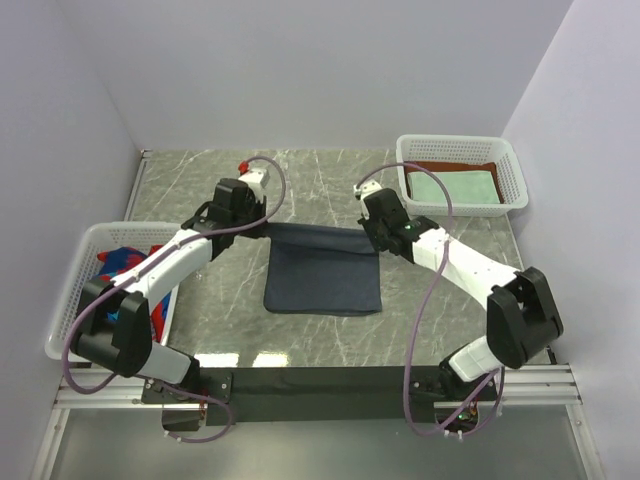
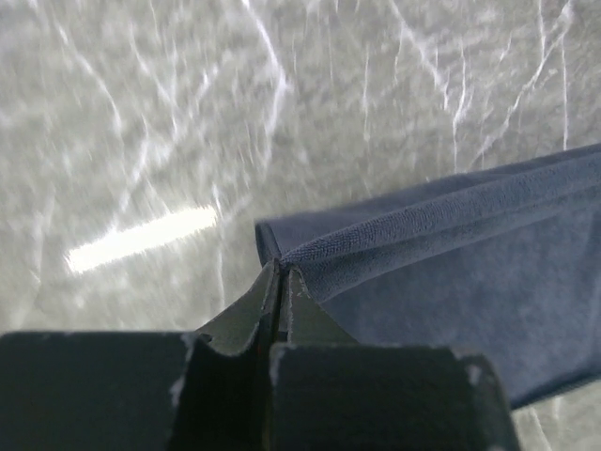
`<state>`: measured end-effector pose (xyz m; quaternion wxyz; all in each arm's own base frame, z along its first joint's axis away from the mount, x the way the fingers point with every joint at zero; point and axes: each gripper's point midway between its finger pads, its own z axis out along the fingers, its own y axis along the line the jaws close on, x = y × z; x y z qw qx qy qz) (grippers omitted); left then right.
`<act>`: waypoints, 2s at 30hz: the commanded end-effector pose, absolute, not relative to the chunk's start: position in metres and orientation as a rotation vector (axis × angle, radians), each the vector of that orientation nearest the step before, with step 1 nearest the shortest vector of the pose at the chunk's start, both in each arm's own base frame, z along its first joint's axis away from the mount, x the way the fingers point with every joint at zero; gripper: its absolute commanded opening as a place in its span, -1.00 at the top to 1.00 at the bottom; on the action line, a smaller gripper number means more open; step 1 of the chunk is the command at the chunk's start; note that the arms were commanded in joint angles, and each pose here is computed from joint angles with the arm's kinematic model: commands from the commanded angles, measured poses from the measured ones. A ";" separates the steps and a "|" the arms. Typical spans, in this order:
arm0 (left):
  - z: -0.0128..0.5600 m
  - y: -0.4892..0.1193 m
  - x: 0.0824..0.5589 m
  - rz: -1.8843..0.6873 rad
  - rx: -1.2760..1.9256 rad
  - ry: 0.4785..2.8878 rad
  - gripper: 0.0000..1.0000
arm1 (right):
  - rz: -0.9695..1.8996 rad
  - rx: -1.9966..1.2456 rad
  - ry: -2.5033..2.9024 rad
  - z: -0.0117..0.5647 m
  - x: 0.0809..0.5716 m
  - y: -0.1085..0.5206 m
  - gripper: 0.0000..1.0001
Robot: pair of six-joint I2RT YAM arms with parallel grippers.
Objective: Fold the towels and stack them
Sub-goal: Fold the towel
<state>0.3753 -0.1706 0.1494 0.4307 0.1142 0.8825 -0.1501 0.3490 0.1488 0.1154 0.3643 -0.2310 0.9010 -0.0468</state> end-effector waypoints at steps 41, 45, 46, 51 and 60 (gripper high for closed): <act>0.068 -0.153 0.257 -0.366 -0.122 2.598 0.99 | -0.039 -0.515 2.774 0.056 0.222 0.146 1.00; 0.061 -0.154 0.251 -0.372 -0.119 2.615 0.99 | -0.050 -0.510 2.780 0.053 0.220 0.145 1.00; 0.060 -0.154 0.250 -0.371 -0.119 2.618 0.99 | -0.050 -0.505 2.779 0.054 0.221 0.146 1.00; 0.062 -0.155 0.251 -0.366 -0.112 2.613 0.99 | -0.033 -0.499 2.756 0.059 0.224 0.149 1.00; 0.069 -0.156 0.248 -0.379 -0.134 2.604 0.92 | -0.019 -0.553 2.770 0.056 0.214 0.154 0.86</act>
